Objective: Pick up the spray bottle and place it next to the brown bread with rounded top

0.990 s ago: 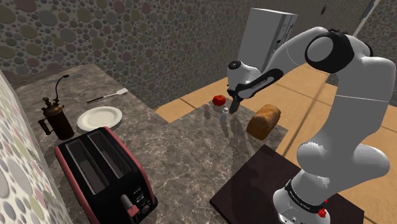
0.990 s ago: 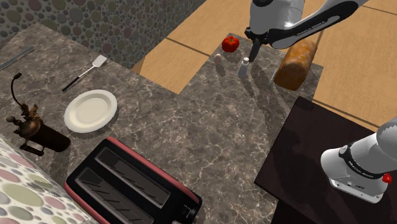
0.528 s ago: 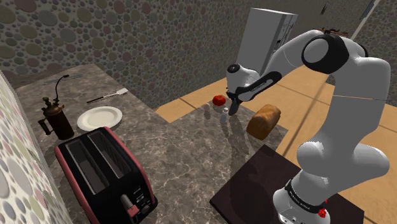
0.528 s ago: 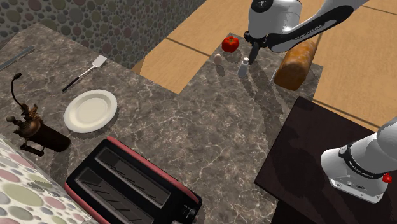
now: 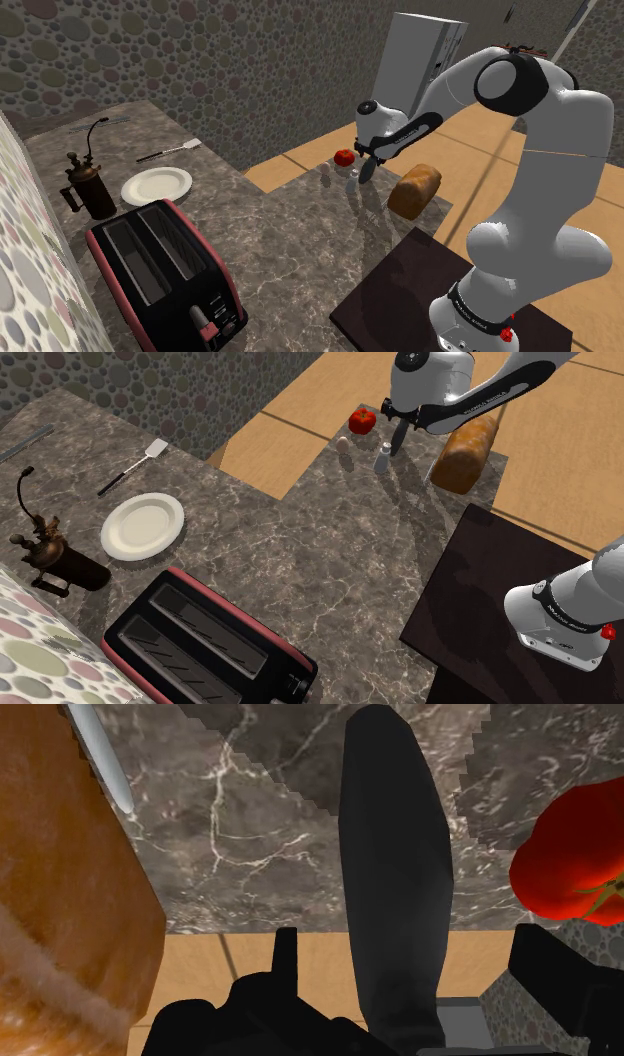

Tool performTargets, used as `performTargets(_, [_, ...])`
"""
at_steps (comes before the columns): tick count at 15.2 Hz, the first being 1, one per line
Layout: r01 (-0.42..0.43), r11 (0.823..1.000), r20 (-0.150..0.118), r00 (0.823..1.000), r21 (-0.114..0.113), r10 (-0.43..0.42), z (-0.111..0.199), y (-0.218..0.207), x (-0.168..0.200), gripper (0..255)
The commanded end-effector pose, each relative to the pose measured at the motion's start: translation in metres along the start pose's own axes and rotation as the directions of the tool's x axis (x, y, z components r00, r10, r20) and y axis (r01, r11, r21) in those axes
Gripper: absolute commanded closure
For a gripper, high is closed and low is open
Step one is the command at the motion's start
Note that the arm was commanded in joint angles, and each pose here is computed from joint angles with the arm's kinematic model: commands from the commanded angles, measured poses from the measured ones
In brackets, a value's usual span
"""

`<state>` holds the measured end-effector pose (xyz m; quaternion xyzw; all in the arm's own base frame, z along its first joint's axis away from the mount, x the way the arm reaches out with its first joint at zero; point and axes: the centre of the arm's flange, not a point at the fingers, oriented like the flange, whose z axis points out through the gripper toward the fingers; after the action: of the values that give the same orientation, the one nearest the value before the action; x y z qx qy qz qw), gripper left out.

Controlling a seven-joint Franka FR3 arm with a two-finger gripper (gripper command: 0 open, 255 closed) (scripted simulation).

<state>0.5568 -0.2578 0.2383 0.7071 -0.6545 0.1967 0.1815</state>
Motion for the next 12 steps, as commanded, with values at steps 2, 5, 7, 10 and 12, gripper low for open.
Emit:
performTargets(2, [0.0, 1.0, 0.0, 1.0, 0.0, 0.0, -0.013, 0.0, 0.0, 0])
performTargets(5, [0.0, 1.0, 0.0, 1.0, 0.0, 0.0, -0.05, 0.0, 0.0, 0])
performTargets(7, [0.0, 1.0, 0.0, 1.0, 0.0, 0.0, -0.05, 0.0, 0.0, 0])
performTargets(10, [0.0, 1.0, 0.0, 1.0, 0.0, 0.0, -0.05, 0.0, 0.0, 0])
performTargets(12, [0.0, 1.0, 0.0, 1.0, 0.0, 0.0, -0.05, 0.0, 0.0, 0])
